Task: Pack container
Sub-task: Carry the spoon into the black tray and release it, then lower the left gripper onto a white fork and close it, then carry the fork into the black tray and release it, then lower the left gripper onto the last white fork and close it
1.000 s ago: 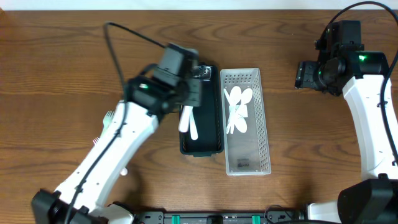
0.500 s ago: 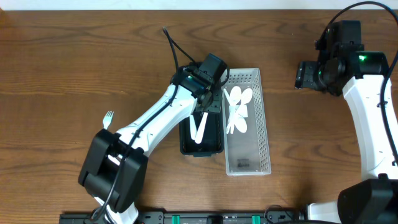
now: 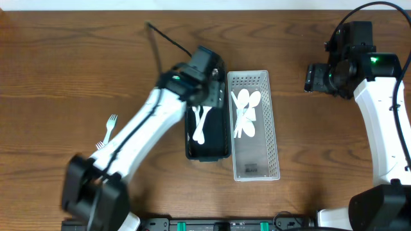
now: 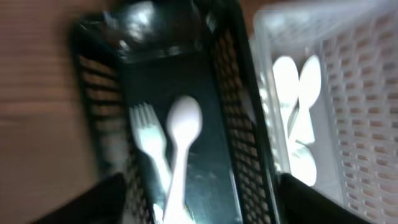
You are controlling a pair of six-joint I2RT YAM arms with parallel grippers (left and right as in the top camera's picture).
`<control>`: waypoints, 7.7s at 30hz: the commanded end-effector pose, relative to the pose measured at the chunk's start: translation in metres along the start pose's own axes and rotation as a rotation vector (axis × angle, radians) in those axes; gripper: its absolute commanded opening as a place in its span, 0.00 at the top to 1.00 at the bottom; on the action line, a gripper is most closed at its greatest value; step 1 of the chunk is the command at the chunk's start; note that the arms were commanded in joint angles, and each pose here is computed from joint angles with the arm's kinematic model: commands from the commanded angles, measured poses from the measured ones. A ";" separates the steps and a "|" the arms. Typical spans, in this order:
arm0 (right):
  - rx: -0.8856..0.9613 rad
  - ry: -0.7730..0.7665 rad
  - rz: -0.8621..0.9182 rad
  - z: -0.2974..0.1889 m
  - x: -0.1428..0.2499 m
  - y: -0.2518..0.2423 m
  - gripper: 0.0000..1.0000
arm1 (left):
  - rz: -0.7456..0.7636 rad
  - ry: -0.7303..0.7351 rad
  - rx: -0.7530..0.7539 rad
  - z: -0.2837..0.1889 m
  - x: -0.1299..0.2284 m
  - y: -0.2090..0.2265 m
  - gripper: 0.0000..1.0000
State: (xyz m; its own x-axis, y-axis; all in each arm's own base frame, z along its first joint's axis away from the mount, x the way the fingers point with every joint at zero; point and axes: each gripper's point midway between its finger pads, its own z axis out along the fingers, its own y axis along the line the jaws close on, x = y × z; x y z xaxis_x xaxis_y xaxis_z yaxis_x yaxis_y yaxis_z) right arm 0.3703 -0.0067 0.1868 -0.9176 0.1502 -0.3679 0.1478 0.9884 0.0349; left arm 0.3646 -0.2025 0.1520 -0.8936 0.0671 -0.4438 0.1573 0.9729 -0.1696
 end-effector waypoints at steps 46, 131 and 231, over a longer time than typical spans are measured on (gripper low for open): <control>0.044 0.041 -0.051 0.001 0.010 -0.010 0.18 | -1.101 0.247 -0.508 -0.009 0.236 0.263 0.02; 0.046 0.065 -0.052 0.000 0.016 -0.010 0.16 | -0.607 -0.039 -0.341 -0.051 0.095 0.225 0.94; 0.044 0.039 -0.052 0.001 0.010 -0.010 0.14 | -0.234 0.541 -0.210 0.058 0.129 0.326 0.14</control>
State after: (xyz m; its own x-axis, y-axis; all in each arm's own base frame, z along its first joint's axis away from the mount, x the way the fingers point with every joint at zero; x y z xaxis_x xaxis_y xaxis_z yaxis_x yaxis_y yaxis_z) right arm 0.3597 -0.0111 0.1819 -0.9383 0.1094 -0.3282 0.1192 0.9928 -0.0097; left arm 0.3364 0.1107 -0.0007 -0.9913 -0.1165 0.0611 -0.1173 0.9930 -0.0106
